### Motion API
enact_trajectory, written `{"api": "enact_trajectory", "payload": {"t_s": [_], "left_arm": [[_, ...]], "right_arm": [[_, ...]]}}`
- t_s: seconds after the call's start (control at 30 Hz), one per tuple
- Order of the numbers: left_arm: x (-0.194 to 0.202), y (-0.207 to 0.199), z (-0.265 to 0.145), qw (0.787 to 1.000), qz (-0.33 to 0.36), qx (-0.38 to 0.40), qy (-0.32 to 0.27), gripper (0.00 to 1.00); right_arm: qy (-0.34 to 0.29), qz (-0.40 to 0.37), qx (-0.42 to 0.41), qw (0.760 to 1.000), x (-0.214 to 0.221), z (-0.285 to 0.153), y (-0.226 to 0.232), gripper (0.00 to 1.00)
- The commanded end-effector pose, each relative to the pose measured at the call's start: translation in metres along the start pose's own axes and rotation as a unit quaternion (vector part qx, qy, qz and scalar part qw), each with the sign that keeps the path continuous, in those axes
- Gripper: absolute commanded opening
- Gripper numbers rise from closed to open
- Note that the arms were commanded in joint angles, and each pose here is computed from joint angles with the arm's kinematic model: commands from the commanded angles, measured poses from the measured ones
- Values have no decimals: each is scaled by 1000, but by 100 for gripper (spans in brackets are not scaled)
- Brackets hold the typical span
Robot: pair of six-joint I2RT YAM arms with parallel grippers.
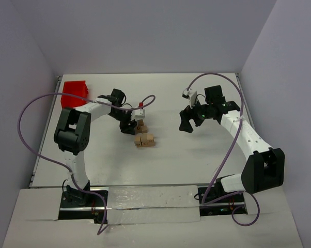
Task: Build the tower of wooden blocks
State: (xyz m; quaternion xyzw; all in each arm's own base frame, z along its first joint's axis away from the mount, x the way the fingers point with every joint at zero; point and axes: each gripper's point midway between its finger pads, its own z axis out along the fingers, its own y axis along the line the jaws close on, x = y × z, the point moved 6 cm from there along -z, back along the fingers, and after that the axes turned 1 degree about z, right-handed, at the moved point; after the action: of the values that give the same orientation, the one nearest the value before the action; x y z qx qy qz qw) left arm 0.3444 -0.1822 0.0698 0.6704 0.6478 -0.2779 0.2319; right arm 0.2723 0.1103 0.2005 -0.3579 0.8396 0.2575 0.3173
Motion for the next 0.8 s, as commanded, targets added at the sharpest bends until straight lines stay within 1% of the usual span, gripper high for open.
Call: {"api": "enact_trajectory", "payload": {"t_s": [0.0, 0.3, 0.47, 0.53, 0.6, 0.77], "left_arm": [[-11, 5, 2, 1000, 16, 11, -10, 65], [-14, 8, 5, 1000, 6, 6, -4, 69], [-16, 13, 8, 1000, -2, 2, 5, 69], [-17, 16, 9, 1000, -5, -5, 8, 67], [-20, 20, 11, 1000, -11, -11, 10, 62], [-20, 24, 15, 1000, -15, -17, 19, 49]], "right_arm": [[-10, -10, -1, 1000, -3, -2, -2, 100], [-7, -8, -3, 1000, 1, 1, -4, 100], [-6, -8, 0, 1000, 1, 1, -6, 100], [-5, -7, 2, 1000, 1, 1, -7, 100], [-5, -10, 2, 1000, 1, 1, -8, 100], [-3, -6, 0, 1000, 1, 4, -10, 100]]}}
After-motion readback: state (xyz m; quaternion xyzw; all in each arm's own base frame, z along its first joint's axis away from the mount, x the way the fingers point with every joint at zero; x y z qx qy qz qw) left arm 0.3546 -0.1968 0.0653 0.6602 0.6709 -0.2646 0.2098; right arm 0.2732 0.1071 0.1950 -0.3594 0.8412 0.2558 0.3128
